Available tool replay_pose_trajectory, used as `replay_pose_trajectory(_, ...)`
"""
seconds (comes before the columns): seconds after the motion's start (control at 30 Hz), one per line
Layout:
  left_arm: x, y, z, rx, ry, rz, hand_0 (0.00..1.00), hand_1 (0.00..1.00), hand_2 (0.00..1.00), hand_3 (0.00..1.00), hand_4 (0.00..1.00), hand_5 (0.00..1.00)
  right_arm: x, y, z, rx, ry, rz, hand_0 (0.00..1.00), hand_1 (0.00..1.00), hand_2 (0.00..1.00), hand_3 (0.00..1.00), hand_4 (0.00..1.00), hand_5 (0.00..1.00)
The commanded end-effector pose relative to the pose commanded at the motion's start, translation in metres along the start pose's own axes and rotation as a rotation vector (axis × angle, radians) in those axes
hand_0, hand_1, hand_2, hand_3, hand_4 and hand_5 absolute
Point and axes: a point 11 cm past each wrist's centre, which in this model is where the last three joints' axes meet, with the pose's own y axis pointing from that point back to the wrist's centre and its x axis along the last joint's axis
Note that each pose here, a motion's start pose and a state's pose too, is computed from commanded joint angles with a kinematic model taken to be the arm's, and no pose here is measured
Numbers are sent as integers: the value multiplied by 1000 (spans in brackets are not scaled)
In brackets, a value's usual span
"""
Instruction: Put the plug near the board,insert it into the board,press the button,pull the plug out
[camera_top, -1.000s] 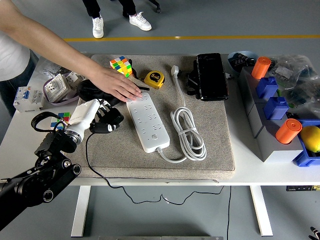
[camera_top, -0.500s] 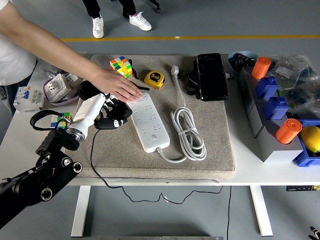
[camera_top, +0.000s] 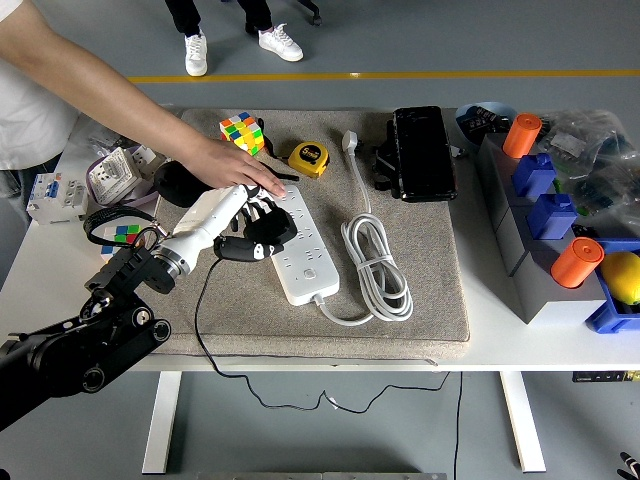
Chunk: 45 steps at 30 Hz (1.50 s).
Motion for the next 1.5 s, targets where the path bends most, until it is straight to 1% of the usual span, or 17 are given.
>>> replay_pose_trajectory(0.17, -1, -2, -4, 15, -13, -2, 232, 339, 404, 532, 801, 49, 1, 0, 1, -3, 0, 1, 612, 670, 672, 544, 819, 502)
replay_pose_trajectory(0.37, -3, -4, -10, 46, -24, -18, 233, 337, 405, 533, 806, 54, -1, 0, 1, -1, 3, -2, 612, 670, 672, 544, 819, 501)
replay_pose_trajectory(1.17, -6, 0, -20, 75, -42, -44, 233, 339, 408, 533, 807, 60, 0, 0, 1, -2, 2, -1, 612, 670, 671, 545, 822, 503)
replay_pose_trajectory(1.2, -6, 0, -20, 73, -43, -43, 247, 356, 449, 542, 815, 67, 0, 0, 1, -1, 1, -1, 611, 670, 672, 544, 822, 503)
replay_pose_trajectory(1.37, -6, -1, -20, 83, -35, -51, 247, 356, 449, 542, 815, 67, -1, 0, 0, 0, 1, -3, 611, 670, 672, 544, 822, 503)
replay_pose_trajectory(1.4, -6, -1, -21, 86, -34, -54, 283, 468, 546, 572, 833, 67, -1, 0, 0, 0, 1, -3, 612, 670, 672, 544, 823, 504)
replay_pose_trajectory(1.5, -7, 0, -22, 99, -33, -67, 283, 468, 546, 572, 833, 67, 0, 0, 1, -1, 1, -2, 612, 670, 672, 544, 823, 504)
